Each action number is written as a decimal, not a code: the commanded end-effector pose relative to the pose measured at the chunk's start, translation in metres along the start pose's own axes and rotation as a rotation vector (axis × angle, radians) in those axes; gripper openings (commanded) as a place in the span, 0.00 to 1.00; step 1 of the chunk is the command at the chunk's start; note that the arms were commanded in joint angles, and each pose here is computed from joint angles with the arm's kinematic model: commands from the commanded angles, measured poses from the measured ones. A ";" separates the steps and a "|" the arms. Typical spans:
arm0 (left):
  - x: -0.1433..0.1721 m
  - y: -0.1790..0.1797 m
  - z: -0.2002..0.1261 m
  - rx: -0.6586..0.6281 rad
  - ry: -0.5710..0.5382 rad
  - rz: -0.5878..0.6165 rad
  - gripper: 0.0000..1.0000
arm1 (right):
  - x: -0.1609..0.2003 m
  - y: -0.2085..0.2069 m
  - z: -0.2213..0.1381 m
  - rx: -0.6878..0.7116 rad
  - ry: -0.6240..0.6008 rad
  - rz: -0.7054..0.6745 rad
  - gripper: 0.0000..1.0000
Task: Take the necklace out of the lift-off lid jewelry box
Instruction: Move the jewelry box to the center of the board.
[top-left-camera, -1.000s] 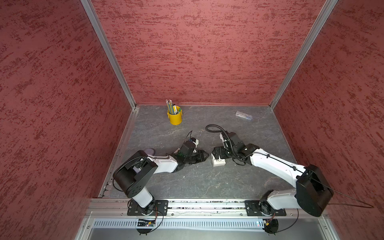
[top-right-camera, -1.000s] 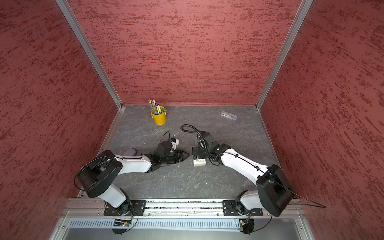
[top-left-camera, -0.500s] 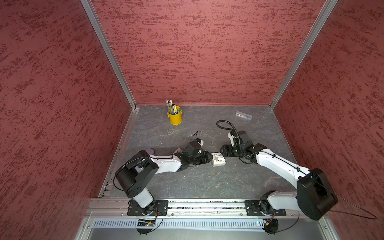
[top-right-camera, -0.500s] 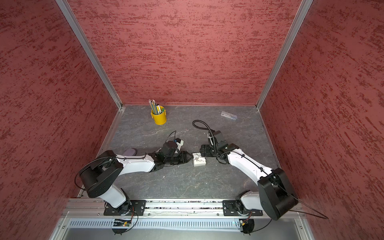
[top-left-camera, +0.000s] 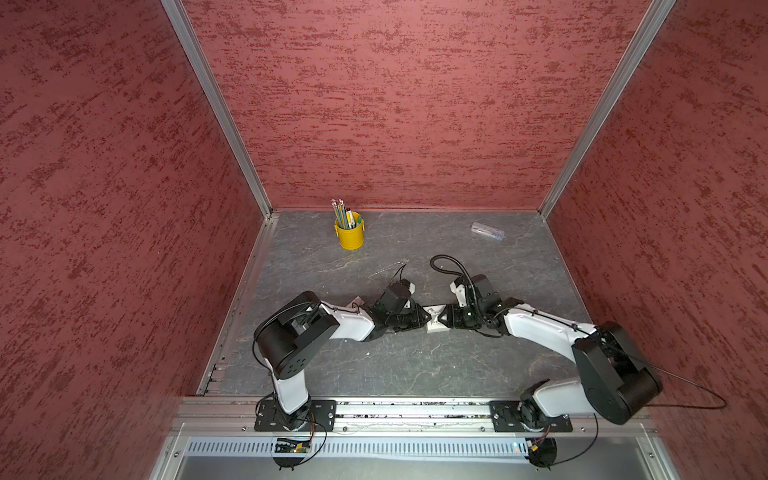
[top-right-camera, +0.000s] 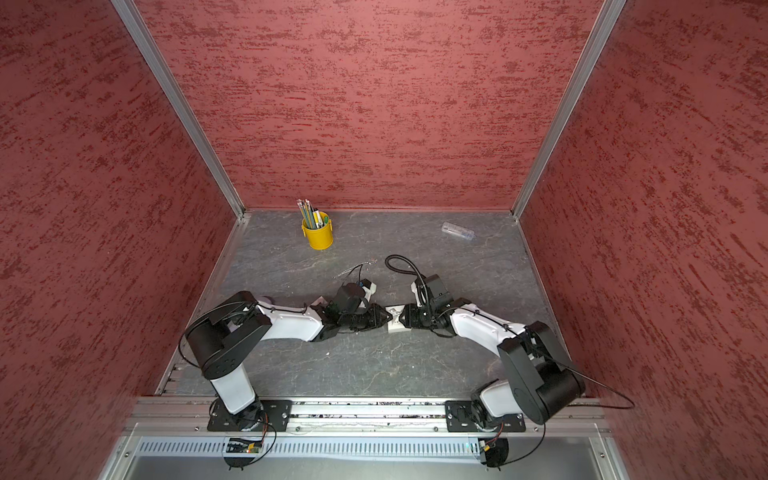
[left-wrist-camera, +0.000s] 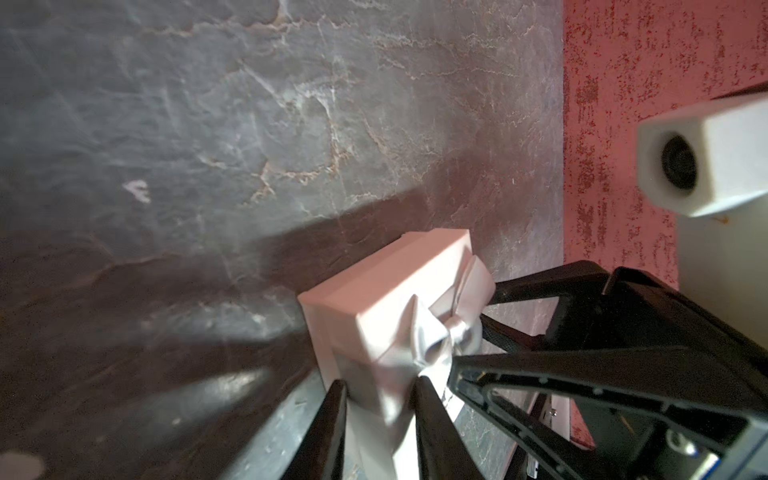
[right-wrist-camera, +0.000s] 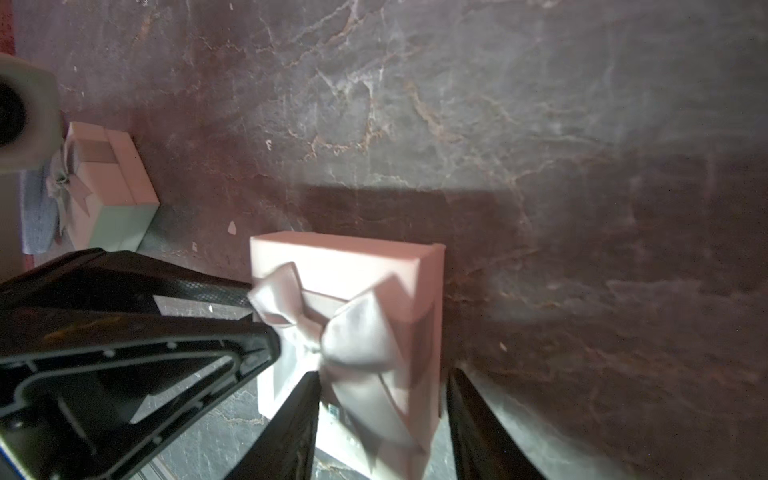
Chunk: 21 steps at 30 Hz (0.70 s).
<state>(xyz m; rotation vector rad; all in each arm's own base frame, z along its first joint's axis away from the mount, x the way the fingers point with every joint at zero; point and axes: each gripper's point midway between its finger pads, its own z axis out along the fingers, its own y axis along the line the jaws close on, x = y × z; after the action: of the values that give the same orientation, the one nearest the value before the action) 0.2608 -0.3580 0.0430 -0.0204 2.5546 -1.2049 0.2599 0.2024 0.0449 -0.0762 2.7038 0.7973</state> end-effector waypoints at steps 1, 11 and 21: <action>0.000 0.003 0.009 -0.003 0.004 -0.007 0.26 | -0.010 0.004 0.003 -0.027 -0.032 -0.005 0.51; -0.043 -0.008 0.042 -0.016 -0.031 0.029 0.28 | -0.069 -0.044 0.000 0.098 -0.123 -0.001 0.53; -0.108 -0.016 0.075 -0.041 -0.074 0.096 0.46 | -0.138 -0.089 -0.023 0.188 -0.225 0.062 0.76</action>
<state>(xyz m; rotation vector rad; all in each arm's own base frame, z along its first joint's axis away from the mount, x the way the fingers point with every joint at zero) 0.3726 -0.4136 0.0437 0.0090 2.4644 -1.1458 0.3838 0.1254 0.0488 0.1271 2.5889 0.6042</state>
